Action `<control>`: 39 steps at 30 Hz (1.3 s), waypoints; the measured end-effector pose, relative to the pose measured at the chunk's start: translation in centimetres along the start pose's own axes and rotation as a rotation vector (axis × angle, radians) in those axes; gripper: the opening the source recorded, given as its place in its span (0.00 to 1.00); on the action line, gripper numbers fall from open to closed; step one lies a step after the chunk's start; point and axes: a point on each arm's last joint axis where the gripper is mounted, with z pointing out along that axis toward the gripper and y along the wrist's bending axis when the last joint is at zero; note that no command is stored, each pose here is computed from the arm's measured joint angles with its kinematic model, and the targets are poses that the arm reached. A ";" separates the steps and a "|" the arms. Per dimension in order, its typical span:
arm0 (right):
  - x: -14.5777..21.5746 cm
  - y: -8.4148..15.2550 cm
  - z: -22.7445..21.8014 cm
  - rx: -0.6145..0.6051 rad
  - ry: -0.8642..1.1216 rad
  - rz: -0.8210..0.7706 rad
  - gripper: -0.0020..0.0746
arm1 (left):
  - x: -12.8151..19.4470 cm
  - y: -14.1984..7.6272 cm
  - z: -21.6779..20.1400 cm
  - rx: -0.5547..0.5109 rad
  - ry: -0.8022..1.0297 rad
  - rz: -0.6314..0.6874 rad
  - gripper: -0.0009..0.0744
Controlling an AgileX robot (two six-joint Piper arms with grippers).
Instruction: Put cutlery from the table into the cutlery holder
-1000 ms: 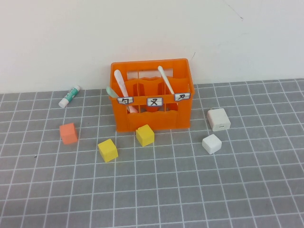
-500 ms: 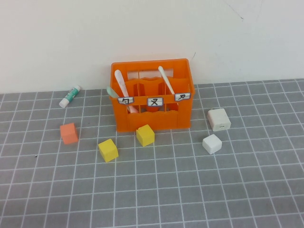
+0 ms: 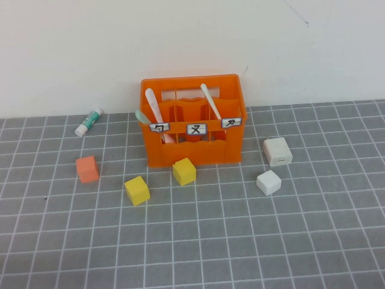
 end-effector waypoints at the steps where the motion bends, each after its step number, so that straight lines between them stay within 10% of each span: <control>1: 0.0 0.0 0.0 0.002 0.001 -0.005 0.02 | 0.0 0.0 0.0 0.000 0.000 0.000 0.01; 28: 0.0 -0.1 0.0 0.010 0.002 -0.025 0.02 | 0.0 0.0 0.0 -0.001 0.000 0.004 0.01; 39: 0.0 -0.1 0.0 0.010 0.002 -0.025 0.02 | 0.2 -0.4 0.0 0.083 0.020 0.465 0.01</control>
